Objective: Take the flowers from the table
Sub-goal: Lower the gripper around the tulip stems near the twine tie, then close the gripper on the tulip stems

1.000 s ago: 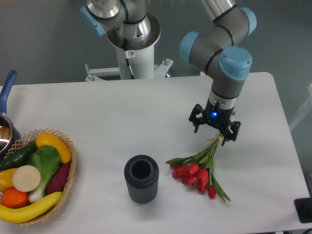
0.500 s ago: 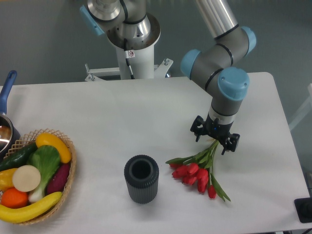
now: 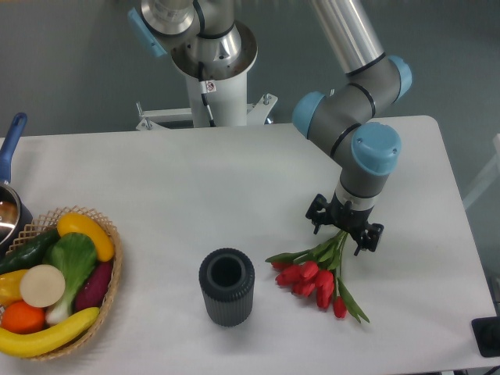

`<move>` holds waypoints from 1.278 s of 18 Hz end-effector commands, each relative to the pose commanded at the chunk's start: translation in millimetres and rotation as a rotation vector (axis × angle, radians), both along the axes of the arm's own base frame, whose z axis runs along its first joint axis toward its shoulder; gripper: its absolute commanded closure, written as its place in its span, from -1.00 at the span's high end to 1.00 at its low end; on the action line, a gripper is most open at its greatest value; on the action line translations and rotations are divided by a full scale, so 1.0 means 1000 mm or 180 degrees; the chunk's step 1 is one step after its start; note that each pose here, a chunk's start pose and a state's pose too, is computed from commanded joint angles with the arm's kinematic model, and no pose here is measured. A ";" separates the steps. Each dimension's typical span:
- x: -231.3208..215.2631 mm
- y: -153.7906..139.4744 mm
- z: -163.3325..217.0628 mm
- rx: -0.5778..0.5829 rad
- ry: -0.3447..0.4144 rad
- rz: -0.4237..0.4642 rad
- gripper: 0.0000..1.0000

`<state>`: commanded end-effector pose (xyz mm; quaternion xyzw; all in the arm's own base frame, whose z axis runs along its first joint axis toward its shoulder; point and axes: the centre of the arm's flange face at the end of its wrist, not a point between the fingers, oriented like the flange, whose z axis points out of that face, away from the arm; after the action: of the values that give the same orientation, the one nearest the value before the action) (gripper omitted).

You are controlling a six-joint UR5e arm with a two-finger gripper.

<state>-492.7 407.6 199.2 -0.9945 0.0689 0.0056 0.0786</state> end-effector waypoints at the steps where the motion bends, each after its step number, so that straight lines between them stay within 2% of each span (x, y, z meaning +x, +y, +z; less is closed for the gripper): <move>1: 0.000 0.001 -0.001 -0.0002 0.0006 -0.0005 1.00; 5: 0.001 0.005 -0.006 -0.0074 0.0082 -0.0041 1.00; 12: 0.007 0.007 -0.015 -0.0122 0.0062 -0.0064 1.00; 17: 0.007 0.006 -0.016 -0.0122 0.0062 -0.0059 0.75; 20: 0.008 0.006 -0.016 -0.0122 0.0062 -0.0059 0.41; 23: 0.008 0.006 -0.016 -0.0122 0.0062 -0.0059 0.28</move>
<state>-484.3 413.5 183.3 -0.9950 0.0790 0.0132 0.0589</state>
